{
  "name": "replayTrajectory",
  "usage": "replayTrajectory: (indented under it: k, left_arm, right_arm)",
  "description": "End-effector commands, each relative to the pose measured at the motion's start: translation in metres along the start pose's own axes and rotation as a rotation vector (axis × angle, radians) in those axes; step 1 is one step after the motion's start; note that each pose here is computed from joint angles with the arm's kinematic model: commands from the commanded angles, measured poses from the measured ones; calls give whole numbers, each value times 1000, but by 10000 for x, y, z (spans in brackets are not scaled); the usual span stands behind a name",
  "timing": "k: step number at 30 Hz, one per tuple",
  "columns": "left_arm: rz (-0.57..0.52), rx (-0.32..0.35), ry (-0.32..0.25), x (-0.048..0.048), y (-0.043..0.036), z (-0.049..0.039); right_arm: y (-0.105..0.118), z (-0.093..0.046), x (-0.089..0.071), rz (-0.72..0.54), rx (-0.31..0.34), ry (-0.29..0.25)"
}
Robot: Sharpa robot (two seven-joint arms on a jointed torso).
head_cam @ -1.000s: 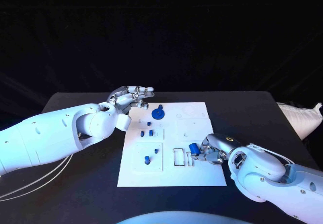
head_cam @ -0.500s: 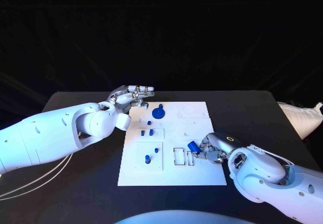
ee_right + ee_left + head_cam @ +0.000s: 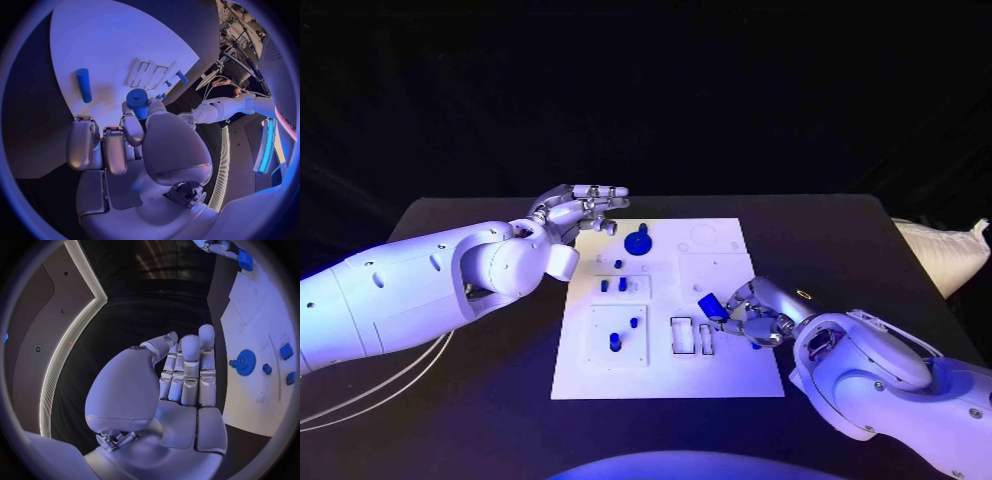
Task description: Assemble the parts on the task board
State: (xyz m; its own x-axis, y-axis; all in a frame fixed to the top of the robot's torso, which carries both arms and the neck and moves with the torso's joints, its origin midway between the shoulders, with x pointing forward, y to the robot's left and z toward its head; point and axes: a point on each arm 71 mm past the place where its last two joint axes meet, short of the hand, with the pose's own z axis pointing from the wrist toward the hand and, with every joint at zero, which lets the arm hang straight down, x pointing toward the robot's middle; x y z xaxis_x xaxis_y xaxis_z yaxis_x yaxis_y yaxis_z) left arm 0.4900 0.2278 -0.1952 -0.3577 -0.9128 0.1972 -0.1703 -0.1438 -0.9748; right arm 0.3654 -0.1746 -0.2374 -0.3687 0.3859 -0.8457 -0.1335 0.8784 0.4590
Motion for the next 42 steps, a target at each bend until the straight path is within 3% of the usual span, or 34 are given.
replayTrajectory:
  k: [1,10,23,42]
  left_arm:
    - [-4,0,25,31,-2,3]
    - [-5,-3,31,46,3,10]
    - [-7,-7,38,50,4,4]
    - [-3,5,28,37,-5,3]
  right_arm:
    - [28,5,24,61,25,35]
    - [199,42,142,62,8,167]
    - [262,71,248,40,7,249]
    - [263,142,300,15,9,250]
